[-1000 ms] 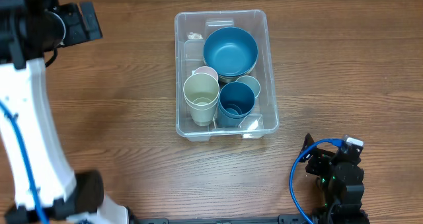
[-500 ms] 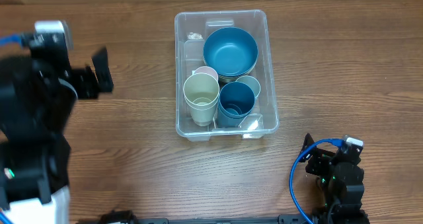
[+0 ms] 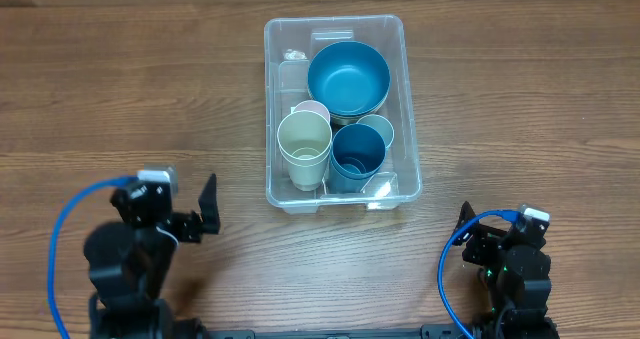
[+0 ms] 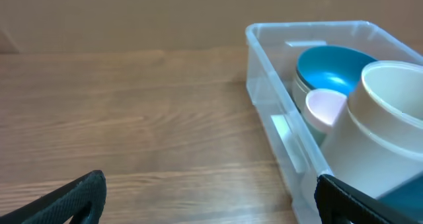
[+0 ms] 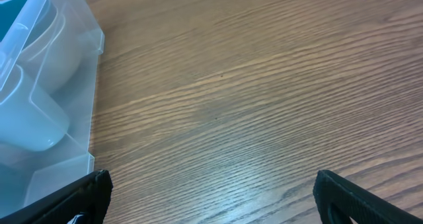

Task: Pack container

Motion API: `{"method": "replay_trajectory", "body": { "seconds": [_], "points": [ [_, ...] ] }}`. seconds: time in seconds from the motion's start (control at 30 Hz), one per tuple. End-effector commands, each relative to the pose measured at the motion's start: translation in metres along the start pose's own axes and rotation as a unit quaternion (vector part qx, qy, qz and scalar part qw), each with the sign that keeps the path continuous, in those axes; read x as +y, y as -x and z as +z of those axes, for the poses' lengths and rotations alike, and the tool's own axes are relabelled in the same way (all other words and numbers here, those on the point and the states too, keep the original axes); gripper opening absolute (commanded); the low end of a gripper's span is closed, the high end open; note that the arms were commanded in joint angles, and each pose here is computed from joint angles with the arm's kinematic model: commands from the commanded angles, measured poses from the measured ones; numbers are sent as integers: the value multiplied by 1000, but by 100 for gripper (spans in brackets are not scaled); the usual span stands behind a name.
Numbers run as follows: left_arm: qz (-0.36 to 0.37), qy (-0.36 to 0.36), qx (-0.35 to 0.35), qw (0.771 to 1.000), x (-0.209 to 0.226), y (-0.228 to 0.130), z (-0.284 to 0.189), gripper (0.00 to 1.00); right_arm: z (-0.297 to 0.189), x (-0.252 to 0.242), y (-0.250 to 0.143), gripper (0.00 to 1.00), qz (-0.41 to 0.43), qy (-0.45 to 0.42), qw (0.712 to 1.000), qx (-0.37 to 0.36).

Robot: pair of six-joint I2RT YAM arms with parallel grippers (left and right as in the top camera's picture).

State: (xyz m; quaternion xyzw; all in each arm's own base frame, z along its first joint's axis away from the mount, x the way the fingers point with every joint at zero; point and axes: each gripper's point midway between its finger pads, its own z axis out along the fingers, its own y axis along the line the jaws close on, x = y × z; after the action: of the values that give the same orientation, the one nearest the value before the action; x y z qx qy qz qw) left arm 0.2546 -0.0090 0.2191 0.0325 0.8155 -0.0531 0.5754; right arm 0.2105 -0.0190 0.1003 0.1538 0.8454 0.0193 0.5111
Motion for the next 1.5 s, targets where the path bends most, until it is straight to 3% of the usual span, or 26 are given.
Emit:
{"method": "replay_trajectory", "body": {
  "seconds": [0.0,0.6,1.47],
  "points": [
    [7,-21,-12,1000,-9,-24,-1,100,2,-1,-4,100,3,0,1000,1],
    [11,-20,-25,999,-9,-92,9,100,2,-1,-4,100,3,0,1000,1],
    [15,-18,-39,999,-8,-87,8,100,2,-1,-4,100,3,0,1000,1]
  ]
}}
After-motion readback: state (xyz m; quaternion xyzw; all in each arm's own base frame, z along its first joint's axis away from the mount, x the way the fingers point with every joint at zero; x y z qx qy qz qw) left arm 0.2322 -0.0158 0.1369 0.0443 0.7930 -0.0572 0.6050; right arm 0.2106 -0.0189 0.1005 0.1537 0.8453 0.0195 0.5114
